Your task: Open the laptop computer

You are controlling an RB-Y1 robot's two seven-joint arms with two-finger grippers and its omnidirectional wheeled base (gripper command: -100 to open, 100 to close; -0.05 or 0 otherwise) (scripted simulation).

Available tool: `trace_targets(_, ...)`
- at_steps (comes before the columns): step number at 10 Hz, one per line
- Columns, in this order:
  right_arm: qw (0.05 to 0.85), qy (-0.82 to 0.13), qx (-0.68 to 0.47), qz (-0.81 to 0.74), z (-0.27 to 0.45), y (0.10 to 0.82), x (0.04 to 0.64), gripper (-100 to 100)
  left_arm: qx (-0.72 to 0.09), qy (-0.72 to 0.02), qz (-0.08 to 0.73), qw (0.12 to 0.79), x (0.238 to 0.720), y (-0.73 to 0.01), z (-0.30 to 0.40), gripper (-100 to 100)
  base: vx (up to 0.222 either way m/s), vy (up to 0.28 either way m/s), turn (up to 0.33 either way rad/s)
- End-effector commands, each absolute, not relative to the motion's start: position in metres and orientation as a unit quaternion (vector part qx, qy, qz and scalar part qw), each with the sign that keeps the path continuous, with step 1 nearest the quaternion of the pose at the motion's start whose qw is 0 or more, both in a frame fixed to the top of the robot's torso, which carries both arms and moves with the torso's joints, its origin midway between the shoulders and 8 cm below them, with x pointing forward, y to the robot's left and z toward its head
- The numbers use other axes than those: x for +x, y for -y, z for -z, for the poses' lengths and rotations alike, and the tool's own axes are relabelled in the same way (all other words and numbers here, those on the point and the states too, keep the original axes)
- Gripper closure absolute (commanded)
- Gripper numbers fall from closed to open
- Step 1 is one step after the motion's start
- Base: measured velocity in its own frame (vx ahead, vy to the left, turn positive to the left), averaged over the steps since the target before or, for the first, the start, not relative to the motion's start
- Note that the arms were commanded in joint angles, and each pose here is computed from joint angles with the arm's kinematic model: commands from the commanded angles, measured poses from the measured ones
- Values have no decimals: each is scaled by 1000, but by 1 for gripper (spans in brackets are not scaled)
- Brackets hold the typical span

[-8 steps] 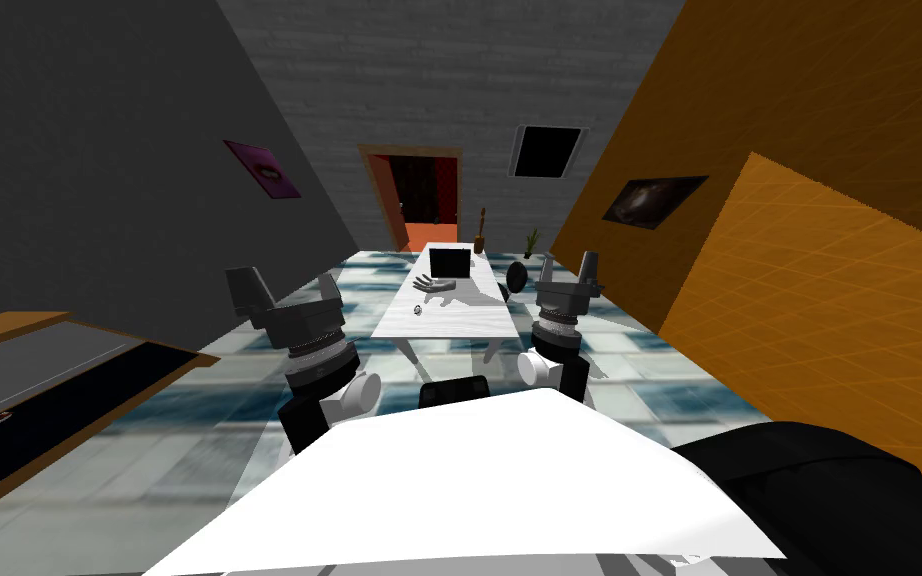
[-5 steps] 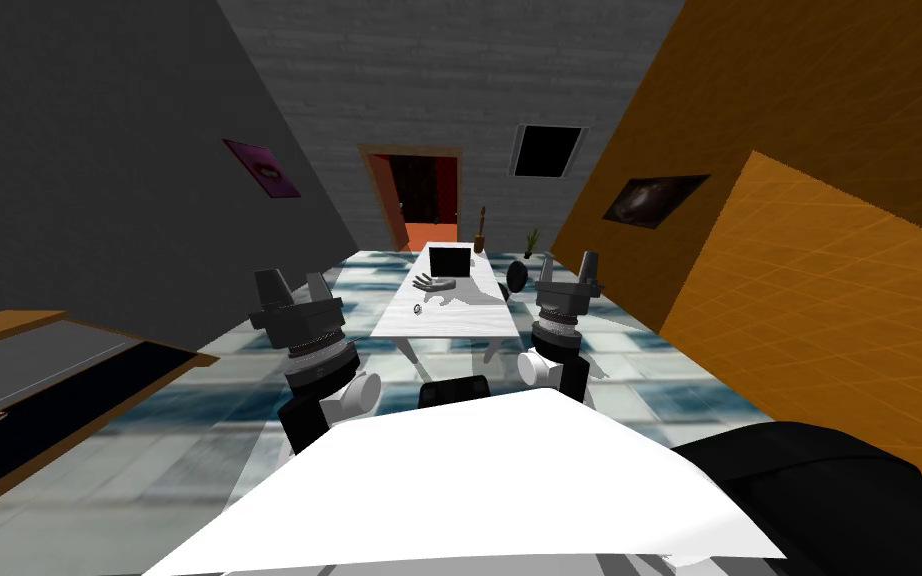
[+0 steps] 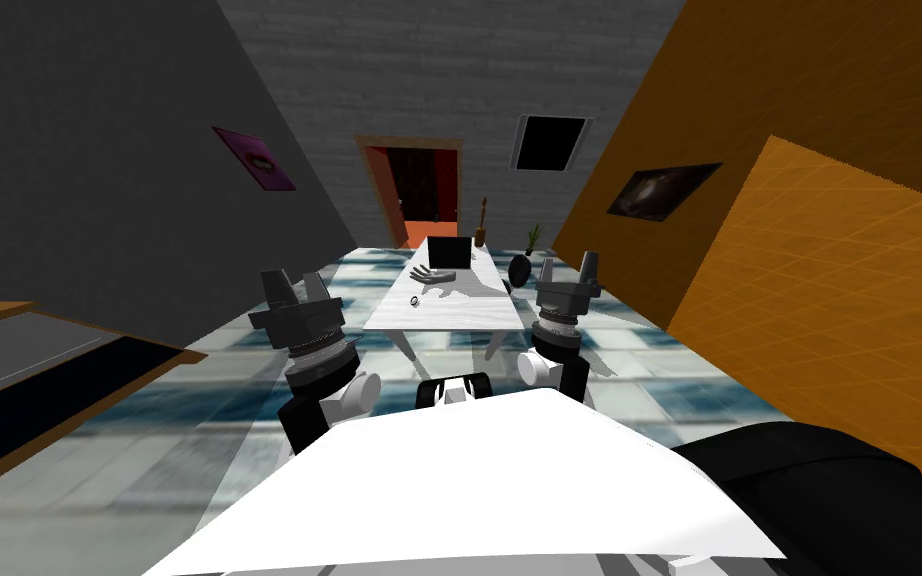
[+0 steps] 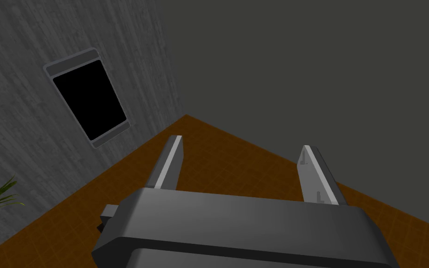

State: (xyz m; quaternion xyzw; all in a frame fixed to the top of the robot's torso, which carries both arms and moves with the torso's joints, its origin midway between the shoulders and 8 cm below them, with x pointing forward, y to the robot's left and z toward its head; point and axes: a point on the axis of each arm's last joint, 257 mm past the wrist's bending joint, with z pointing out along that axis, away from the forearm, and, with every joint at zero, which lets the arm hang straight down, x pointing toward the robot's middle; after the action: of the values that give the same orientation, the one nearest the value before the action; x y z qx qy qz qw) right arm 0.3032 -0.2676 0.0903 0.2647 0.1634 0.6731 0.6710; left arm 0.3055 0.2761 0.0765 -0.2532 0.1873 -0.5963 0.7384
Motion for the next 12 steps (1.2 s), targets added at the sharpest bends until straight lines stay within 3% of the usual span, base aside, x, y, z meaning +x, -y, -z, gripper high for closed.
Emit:
trace_targets(1, 671, -163, 265, -673, -90, 268, 303, 0, -253, -187, 596, 738, 305, -276, -76, 0, 0, 0, 0)
trace_targets(2, 675, -188, 253, -667, -85, 264, 307, -100, -253, -187, 596, 738, 305, -276, -76, 0, -3, 46, -32)
trace_targets(12, 738, -368, 172, -539, -17, 285, 357, -100, -254, -187, 596, 738, 306, -276, -76, 0, -35, 244, -58)
